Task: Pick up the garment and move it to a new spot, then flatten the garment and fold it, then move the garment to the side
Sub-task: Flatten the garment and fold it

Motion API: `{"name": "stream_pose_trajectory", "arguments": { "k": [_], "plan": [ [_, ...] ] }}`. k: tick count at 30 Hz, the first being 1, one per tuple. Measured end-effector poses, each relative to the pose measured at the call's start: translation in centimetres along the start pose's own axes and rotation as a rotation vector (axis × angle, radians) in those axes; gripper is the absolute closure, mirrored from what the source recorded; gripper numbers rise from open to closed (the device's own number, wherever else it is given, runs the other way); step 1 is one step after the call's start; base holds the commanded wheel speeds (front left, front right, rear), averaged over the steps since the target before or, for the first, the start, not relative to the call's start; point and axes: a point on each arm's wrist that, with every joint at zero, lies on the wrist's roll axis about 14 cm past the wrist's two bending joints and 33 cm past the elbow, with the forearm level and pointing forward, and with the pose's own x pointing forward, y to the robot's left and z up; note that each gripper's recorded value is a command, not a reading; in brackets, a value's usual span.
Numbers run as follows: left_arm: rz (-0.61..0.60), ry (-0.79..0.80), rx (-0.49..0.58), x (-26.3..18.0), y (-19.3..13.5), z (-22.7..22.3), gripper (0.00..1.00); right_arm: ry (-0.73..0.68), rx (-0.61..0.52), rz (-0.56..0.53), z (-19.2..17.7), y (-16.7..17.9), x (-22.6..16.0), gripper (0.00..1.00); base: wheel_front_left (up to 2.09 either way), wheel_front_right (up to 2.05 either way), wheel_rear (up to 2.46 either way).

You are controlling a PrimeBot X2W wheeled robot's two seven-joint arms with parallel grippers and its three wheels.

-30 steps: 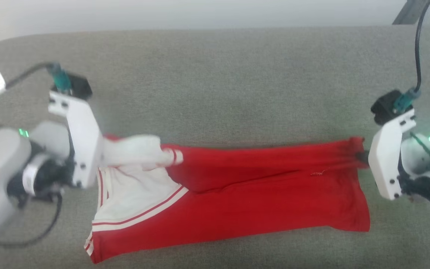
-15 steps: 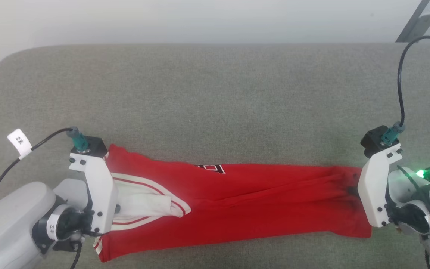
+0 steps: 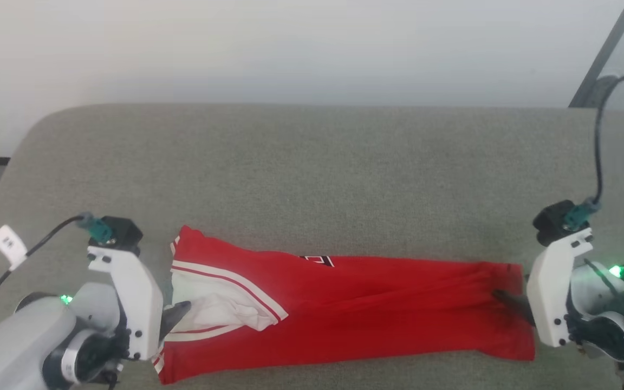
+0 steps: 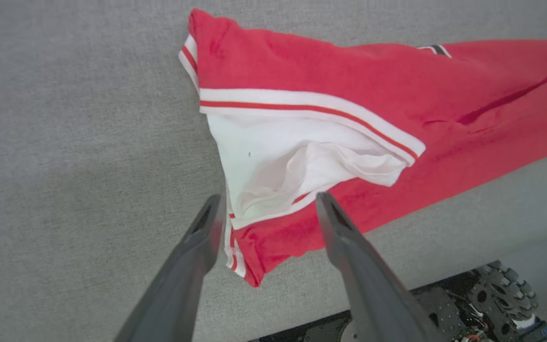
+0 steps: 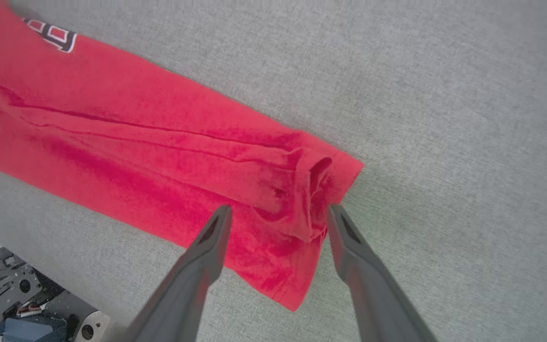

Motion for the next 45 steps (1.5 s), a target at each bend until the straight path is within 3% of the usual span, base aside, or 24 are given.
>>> {"name": "stream_pose_trajectory", "arguments": {
  "k": [9,17,34,36,45],
  "plan": [
    [0.072,-0.305,-0.037,-3.1,2.1,0.9,0.00,-0.071,0.051,-0.061,0.3,-1.4,-0.6,0.00,0.00,0.00,0.00],
    [0.204,-0.586,-0.080,-6.5,5.8,0.8,0.00,-0.030,0.109,-0.076,-0.7,-2.2,0.6,0.00,0.00,0.00,0.00],
    [0.453,-0.862,-0.130,-11.7,11.0,-1.6,0.00,0.125,0.179,-0.034,-4.1,-1.2,5.1,0.00,0.00,0.00,0.00],
    [0.472,-0.894,-0.122,-12.3,11.1,-1.7,0.00,0.130,0.175,-0.015,-4.1,-0.5,5.6,1.00,0.00,0.00,0.00],
    [0.501,-0.945,-0.160,-13.0,11.6,-3.5,0.00,0.105,0.173,0.033,-3.3,0.7,6.5,1.00,0.00,0.00,0.00]
  ]
}}
